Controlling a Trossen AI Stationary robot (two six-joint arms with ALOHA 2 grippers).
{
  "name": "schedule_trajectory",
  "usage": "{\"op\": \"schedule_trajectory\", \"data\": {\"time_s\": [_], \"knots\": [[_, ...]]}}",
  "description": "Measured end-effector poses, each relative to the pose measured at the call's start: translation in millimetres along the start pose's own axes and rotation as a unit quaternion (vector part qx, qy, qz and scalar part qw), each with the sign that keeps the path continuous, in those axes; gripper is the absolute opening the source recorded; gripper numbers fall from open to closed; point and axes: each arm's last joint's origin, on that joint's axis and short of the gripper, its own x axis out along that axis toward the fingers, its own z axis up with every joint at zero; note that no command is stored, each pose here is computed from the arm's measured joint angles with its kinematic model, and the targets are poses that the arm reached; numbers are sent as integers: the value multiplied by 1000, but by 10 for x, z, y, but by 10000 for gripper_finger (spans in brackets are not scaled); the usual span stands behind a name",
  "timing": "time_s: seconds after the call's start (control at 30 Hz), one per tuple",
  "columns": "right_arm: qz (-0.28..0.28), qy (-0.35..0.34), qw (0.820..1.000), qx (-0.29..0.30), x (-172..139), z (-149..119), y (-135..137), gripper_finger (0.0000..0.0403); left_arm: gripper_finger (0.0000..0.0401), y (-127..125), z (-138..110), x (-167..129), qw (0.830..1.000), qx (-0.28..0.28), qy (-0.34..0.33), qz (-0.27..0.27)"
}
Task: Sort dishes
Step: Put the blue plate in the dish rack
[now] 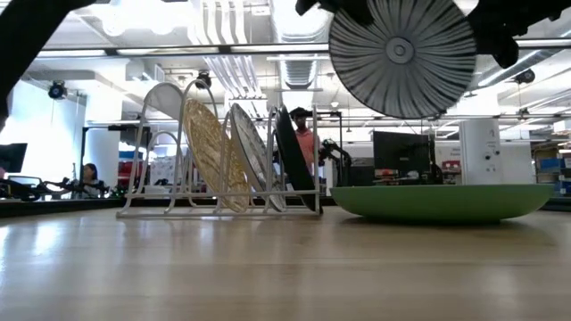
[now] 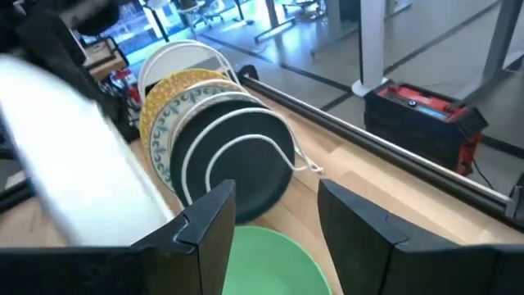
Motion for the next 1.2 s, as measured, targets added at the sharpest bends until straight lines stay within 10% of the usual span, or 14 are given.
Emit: {"op": "schedule_trajectory", "data": {"time_s": [0.57, 1.2], "knots": [[-3, 7, 1000, 12, 56, -62, -14, 162, 2, -74, -26, -833, 967, -10, -47, 250], [-4, 12, 1000, 21, 169, -160, -32, 154, 2, 210, -287, -1376, 927, -131, -58, 346]]}}
